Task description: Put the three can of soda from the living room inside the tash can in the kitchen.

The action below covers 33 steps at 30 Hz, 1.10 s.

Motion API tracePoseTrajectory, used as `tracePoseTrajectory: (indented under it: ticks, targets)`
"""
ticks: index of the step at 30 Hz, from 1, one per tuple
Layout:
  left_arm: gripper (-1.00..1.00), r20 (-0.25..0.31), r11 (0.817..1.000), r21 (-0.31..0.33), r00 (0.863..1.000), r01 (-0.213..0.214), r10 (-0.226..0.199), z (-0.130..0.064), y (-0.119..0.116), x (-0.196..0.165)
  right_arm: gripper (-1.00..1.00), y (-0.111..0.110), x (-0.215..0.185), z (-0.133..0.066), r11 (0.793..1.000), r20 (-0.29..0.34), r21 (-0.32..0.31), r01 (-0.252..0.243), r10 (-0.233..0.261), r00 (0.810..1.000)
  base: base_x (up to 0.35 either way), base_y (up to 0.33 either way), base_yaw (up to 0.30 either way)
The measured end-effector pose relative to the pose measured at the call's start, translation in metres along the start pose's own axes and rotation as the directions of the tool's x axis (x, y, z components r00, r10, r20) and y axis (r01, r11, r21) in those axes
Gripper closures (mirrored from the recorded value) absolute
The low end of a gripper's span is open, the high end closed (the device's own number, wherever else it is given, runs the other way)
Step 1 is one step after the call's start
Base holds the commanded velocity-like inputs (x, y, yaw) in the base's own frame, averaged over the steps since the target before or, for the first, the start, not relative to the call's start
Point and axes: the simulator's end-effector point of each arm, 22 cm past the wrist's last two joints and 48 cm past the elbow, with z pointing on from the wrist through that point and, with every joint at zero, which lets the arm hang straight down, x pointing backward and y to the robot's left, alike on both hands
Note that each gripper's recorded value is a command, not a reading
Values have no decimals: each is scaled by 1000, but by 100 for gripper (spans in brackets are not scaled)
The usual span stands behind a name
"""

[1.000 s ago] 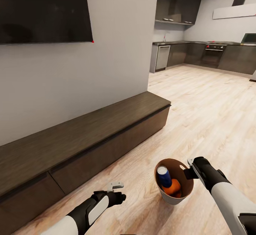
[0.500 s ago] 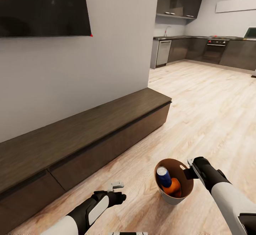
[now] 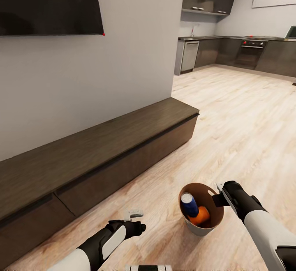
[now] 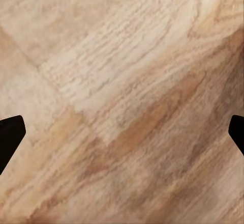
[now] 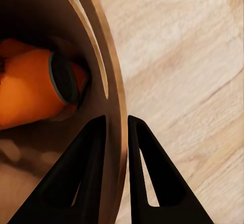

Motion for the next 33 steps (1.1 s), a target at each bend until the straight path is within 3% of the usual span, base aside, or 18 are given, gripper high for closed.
tracePoseTrajectory:
  ticks: [20,33]
  targets:
    - [-100,-17,1000,-3,1000,5,-5,3,2,10,100,1,1,2,1000,-1,1,4,-4,1000,0,0,0]
    - [-100,4,1000,19,1000,1,-1,0,-8,1,100,1,1,2,1000,0,1,6,-6,1000,0,0,0]
